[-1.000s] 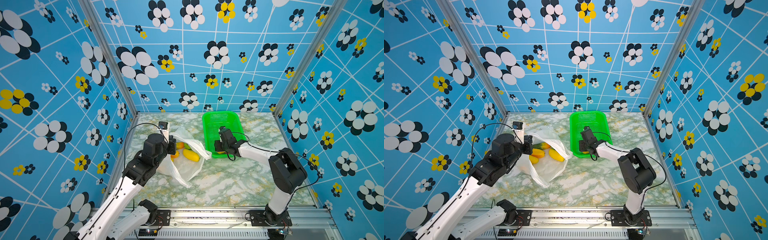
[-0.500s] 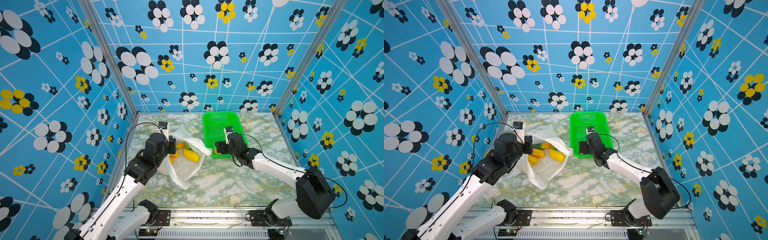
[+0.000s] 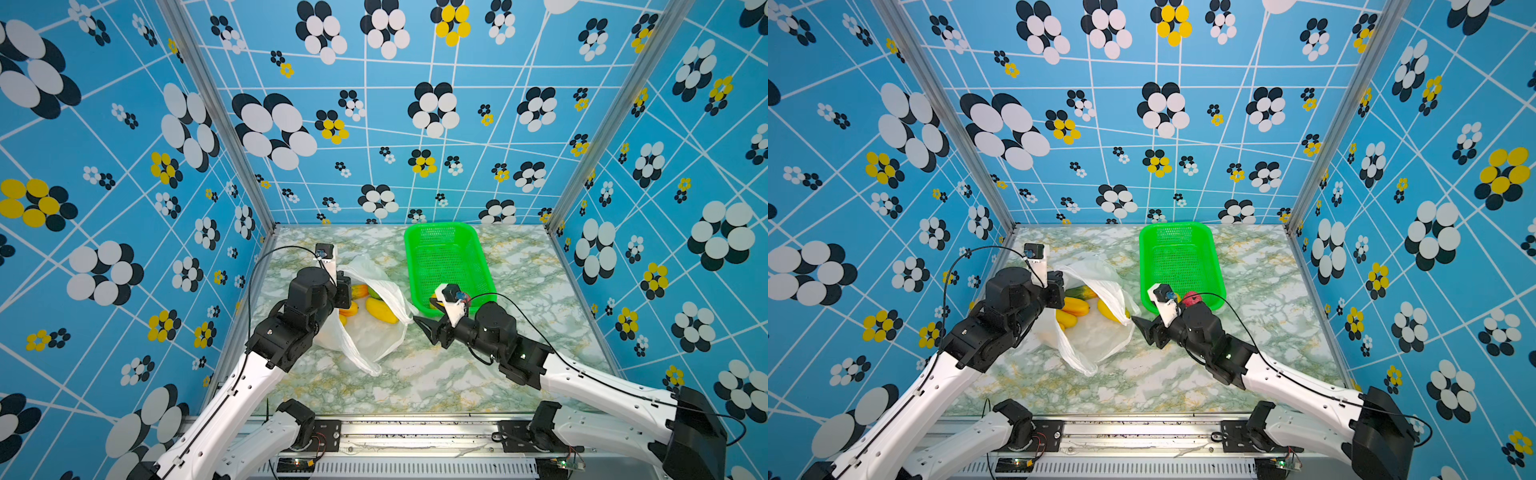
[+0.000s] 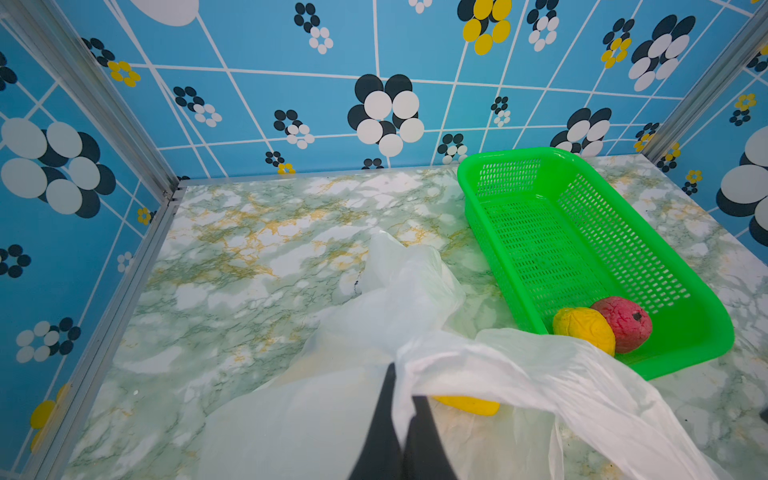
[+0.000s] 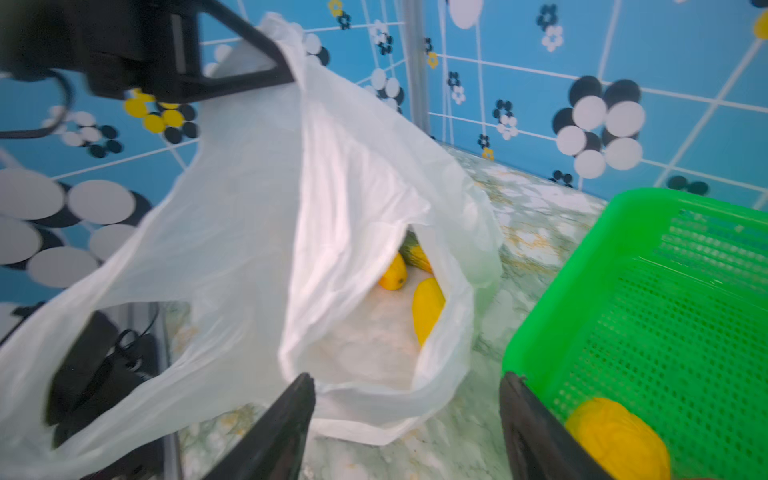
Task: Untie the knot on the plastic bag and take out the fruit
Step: 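Move the right gripper back toward the bag held by the left gripper, then lower the right gripper into the bag over the long yellow fruit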
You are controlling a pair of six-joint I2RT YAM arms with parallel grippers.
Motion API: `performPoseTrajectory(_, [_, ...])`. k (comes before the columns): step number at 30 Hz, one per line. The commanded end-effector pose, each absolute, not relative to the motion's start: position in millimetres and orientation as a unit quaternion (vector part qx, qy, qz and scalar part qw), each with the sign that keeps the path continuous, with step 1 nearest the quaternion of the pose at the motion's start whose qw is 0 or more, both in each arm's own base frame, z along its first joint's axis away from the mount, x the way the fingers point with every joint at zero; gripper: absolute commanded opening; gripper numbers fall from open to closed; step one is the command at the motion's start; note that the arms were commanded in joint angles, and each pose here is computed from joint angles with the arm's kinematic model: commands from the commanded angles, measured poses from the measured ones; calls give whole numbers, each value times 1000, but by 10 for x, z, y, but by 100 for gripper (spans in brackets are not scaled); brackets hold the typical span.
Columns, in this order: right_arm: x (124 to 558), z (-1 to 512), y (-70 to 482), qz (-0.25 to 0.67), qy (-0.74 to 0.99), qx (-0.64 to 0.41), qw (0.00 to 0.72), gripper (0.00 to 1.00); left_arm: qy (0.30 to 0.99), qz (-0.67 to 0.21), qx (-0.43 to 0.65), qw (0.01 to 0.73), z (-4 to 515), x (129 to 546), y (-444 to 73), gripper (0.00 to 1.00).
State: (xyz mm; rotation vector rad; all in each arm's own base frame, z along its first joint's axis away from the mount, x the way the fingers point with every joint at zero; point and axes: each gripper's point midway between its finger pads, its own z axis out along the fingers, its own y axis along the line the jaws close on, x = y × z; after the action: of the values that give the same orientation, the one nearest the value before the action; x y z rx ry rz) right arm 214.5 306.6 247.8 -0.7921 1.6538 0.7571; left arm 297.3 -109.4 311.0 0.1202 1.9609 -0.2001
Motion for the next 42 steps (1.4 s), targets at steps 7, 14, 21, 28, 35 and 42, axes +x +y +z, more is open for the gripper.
performPoseTrajectory(7, [1610,2464,3696,348,625,-470,518,66,828,-85,42,552,3085,2927,-1038,0])
performPoseTrajectory(14, [1863,1911,4208,283,679,-499,458,57,828,-87,43,553,3081,2923,-1045,0])
performPoseTrajectory(21, [2236,1575,4377,223,714,-459,478,41,827,-89,44,553,3088,2919,-1051,0])
performPoseTrajectory(28, [2631,1387,4404,140,754,-410,493,58,827,-88,45,554,3089,2921,-1049,0])
performPoseTrajectory(35, [3004,1214,4362,88,790,-363,487,63,827,-92,48,552,3087,2920,-1071,0])
performPoseTrajectory(42, [3266,935,4286,59,811,-346,469,92,826,-96,51,553,3104,2920,-1088,0])
